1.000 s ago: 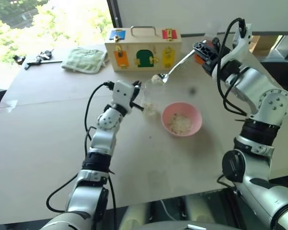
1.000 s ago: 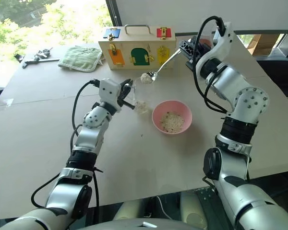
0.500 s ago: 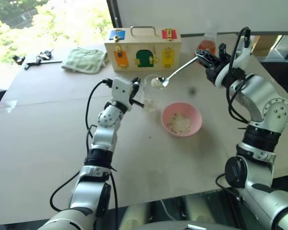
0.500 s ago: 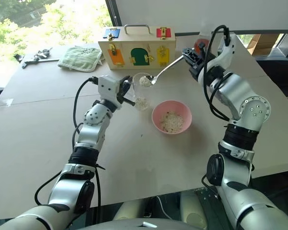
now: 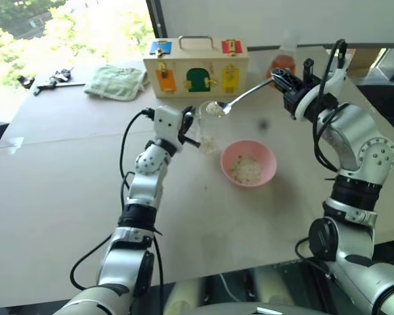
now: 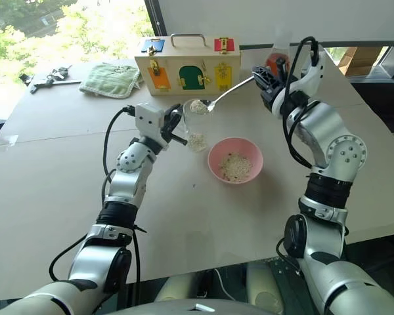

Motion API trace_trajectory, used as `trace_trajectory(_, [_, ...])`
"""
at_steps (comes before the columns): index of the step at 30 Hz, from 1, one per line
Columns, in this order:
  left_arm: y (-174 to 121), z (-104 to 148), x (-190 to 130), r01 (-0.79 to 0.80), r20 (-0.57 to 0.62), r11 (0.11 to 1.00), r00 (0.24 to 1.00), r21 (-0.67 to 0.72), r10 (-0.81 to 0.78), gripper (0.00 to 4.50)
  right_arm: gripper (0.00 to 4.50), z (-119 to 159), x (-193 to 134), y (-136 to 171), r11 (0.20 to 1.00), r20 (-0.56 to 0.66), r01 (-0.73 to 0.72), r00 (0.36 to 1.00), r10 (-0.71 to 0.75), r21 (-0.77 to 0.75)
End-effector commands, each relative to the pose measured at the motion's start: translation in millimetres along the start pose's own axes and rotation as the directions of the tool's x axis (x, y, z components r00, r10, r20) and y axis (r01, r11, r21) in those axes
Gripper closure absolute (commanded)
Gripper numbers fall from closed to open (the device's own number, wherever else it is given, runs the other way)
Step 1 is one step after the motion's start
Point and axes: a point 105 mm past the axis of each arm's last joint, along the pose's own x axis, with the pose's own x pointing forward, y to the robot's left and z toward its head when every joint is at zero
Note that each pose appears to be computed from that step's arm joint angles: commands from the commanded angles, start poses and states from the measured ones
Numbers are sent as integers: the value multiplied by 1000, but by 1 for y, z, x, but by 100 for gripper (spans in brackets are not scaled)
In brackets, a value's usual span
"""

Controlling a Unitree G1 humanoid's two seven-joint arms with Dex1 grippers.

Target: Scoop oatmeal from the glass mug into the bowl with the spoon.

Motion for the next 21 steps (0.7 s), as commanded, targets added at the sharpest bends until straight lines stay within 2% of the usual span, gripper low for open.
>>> trace_trajectory(1, [5, 22, 3, -11, 86, 1000, 996, 12, 10, 446, 450, 7, -13, 18, 995, 14, -95, 995, 94, 16])
trace_trajectory(10, [5, 21, 3, -8, 80, 1000, 997, 14, 7, 446, 450, 7, -39, 10, 990, -21, -131, 991, 133, 57])
trace_trajectory(14, [6, 19, 3, -9, 75, 1000, 997, 17, 7, 446, 450, 8, -52, -13, 998, -19, -59, 998, 60, 33])
trace_trajectory(21, [6, 18, 3, -5, 71, 1000, 997, 18, 4, 446, 450, 2, -59, -25, 996, -42, -33, 999, 30, -79])
